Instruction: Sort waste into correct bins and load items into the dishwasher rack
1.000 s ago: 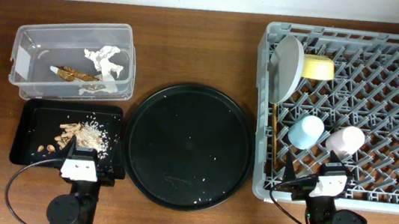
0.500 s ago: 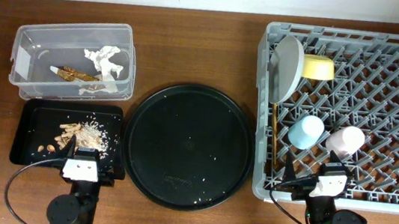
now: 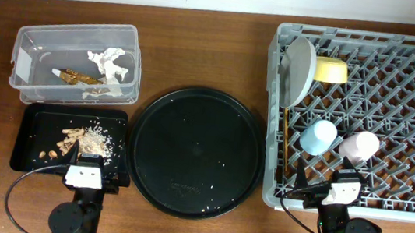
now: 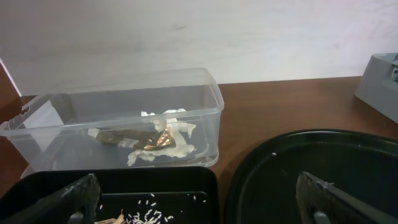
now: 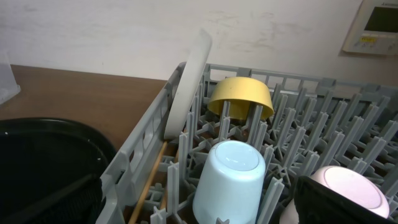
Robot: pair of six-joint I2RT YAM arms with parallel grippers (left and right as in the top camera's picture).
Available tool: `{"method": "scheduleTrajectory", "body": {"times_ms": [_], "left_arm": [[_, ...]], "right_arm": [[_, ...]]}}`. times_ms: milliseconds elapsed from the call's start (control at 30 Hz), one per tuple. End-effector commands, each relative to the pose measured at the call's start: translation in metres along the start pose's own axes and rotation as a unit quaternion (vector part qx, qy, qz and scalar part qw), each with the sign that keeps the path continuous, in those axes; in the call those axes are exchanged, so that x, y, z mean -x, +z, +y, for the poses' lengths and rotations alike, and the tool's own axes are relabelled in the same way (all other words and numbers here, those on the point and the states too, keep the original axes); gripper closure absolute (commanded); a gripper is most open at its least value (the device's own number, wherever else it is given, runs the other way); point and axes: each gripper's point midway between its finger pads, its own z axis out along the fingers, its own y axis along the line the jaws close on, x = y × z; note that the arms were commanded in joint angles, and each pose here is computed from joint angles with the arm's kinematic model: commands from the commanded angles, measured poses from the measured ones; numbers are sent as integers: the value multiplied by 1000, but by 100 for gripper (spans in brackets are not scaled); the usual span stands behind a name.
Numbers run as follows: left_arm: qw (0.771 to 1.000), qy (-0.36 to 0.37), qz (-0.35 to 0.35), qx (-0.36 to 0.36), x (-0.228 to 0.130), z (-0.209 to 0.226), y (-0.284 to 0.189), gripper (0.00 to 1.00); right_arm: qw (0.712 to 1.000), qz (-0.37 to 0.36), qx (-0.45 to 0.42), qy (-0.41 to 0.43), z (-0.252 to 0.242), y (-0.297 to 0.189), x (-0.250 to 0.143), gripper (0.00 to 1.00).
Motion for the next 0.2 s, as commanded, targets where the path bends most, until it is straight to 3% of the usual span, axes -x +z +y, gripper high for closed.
{"method": "scheduleTrajectory", "body": {"times_ms": [0, 167], "left_arm": [[1000, 8, -1, -5, -1, -1, 0, 1], [1000, 8, -1, -5, -1, -1, 0, 1]], "right_arm": [[1000, 1, 3, 0, 2, 0, -2, 1], [1000, 1, 3, 0, 2, 0, -2, 1]]}}
